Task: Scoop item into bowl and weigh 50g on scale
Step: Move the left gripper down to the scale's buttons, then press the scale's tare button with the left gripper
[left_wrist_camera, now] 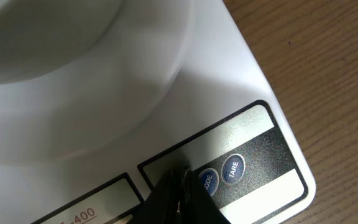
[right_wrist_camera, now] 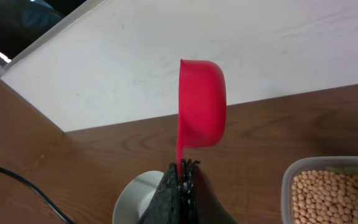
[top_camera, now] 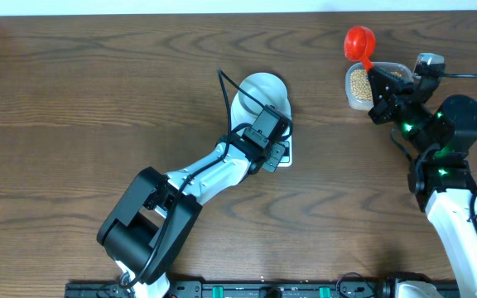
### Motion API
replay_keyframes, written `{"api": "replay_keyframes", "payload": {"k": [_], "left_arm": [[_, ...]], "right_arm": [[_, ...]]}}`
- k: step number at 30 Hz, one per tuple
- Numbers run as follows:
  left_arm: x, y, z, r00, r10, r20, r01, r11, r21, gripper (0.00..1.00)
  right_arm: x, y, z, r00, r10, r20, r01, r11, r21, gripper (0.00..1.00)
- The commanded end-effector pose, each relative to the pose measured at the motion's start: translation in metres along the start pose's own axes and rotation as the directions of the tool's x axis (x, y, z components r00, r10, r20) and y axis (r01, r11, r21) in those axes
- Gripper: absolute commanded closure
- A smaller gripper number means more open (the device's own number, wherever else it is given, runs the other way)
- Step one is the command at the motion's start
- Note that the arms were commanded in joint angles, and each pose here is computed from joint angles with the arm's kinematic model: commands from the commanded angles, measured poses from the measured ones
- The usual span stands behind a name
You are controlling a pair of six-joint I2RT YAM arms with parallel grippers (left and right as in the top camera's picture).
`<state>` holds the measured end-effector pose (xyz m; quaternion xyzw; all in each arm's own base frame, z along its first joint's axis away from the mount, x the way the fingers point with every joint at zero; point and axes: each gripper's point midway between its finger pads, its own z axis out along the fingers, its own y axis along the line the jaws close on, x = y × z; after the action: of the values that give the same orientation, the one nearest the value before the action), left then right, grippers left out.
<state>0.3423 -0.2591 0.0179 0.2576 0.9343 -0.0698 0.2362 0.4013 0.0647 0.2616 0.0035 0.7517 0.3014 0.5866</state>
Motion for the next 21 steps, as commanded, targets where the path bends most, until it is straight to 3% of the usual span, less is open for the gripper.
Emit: {"api": "replay_keyframes", "payload": {"k": [1, 7, 13, 21], "left_arm": [[0.016, 0.005, 0.012, 0.998, 0.010, -0.061, -0.011, 1.000, -0.018, 0.93], [0.010, 0.006, -0.020, 0.999, 0.010, -0.050, -0.010, 1.000, -0.019, 0.93], [-0.018, 0.006, -0.061, 0.998, 0.007, 0.069, -0.006, 1.000, -0.016, 0.93], [0.001, 0.002, -0.028, 1.000, 0.021, -0.009, -0.021, 1.000, -0.018, 0.93]], "right_arm": [[-0.004, 0.003, 0.003, 1.000, -0.022, 0.007, 0.022, 1.000, 0.000, 0.99], [-0.005, 0.000, 0.003, 1.000, -0.022, 0.013, 0.022, 1.000, 0.016, 0.99], [-0.009, -0.010, 0.002, 0.999, -0.024, 0.039, 0.021, 0.997, 0.078, 0.99], [-0.004, -0.020, 0.007, 1.000, -0.013, 0.028, 0.010, 0.994, 0.109, 0.99]]}}
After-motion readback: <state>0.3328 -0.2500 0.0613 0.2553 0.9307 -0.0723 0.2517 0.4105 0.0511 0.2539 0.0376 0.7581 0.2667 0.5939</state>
